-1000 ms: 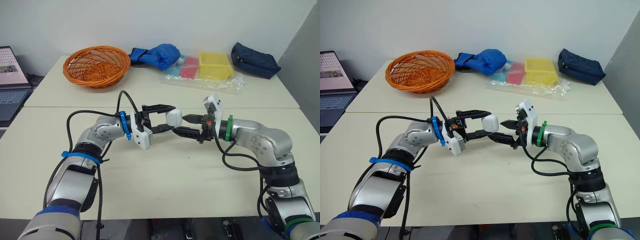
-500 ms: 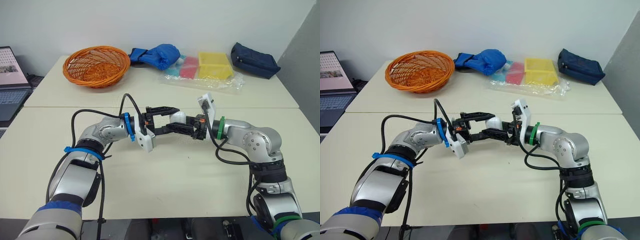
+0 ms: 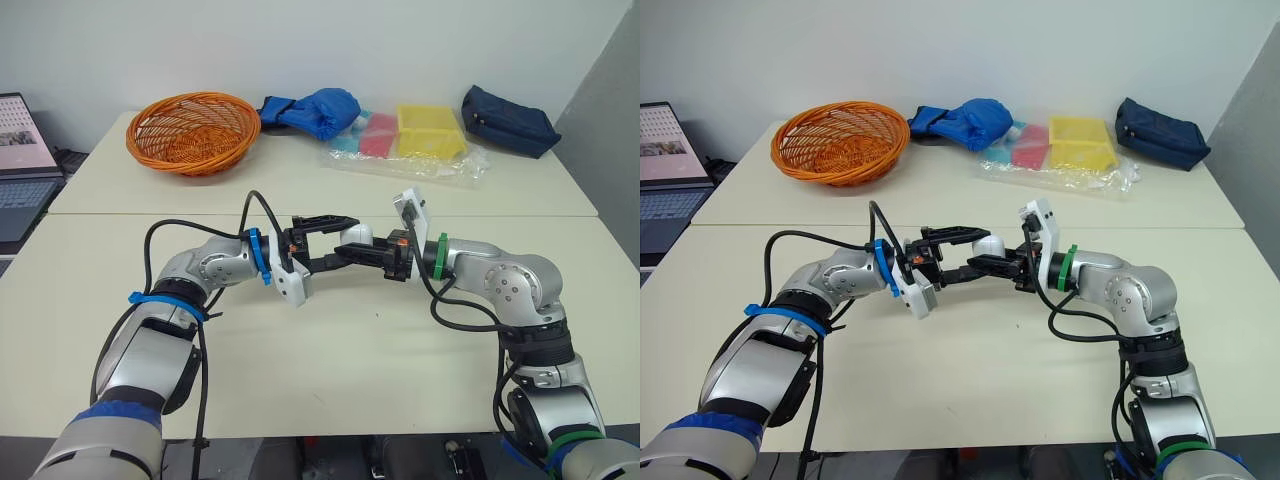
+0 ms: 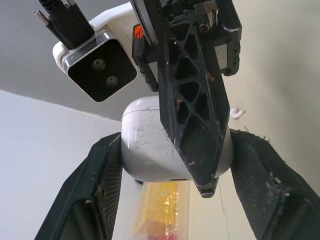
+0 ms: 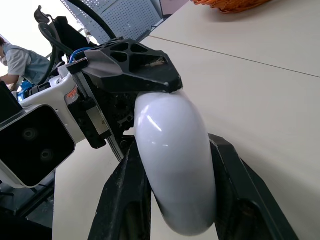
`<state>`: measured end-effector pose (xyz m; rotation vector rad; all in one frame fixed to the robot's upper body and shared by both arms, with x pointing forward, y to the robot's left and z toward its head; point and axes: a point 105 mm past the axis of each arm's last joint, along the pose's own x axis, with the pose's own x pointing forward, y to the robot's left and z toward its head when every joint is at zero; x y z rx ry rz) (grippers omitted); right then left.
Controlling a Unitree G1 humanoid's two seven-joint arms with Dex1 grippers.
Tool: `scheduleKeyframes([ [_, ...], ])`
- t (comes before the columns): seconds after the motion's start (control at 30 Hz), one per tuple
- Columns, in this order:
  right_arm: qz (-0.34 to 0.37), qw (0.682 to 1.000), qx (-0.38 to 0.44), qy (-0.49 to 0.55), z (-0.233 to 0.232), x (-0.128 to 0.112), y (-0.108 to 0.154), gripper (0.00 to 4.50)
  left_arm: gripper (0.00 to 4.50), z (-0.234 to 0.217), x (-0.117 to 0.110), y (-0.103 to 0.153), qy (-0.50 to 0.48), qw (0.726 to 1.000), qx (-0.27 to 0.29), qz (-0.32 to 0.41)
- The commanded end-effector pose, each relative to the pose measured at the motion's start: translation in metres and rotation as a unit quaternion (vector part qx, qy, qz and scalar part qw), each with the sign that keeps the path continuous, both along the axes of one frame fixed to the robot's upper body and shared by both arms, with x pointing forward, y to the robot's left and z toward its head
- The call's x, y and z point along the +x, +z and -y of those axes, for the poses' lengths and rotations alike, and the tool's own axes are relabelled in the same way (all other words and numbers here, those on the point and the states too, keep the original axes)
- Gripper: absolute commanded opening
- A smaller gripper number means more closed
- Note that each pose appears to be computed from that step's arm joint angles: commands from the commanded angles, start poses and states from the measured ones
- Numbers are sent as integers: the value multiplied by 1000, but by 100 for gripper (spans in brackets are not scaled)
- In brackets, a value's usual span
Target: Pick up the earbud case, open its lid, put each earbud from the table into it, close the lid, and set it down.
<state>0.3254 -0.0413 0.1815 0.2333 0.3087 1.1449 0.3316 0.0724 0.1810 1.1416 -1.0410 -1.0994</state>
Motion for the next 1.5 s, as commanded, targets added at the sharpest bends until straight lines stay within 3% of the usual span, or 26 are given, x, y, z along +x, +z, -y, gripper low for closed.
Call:
scheduleKeyframes([
  [0.03,31,999,7,-36,14,8,11,83,409,-4,3,10,3,1000,-5,-13],
  [0.1,56,996,-31,-56,22,13,6,84,449,-7,2,19,2,1000,3,-22],
  [0.27,87,991,-69,-81,31,17,0,84,450,-13,-6,33,-17,993,48,-105],
  [0.33,116,984,-107,-86,32,18,-3,84,450,-16,4,37,-1,974,102,-201],
  [0.47,179,965,-179,-73,28,18,-6,84,450,-13,23,49,41,928,146,-340],
  [0.57,201,960,-187,-49,17,12,-5,84,450,-8,28,49,64,897,187,-396],
  [0.7,246,942,-225,-22,6,7,-5,84,450,9,26,49,53,891,220,-393],
  [0.8,261,934,-244,-18,6,6,-8,84,396,12,23,45,41,884,230,-405],
  [0.97,265,932,-247,-16,5,4,-7,84,248,14,34,39,75,887,235,-390],
  [1.5,291,918,-268,-7,3,4,-4,84,248,21,36,38,73,887,234,-391],
])
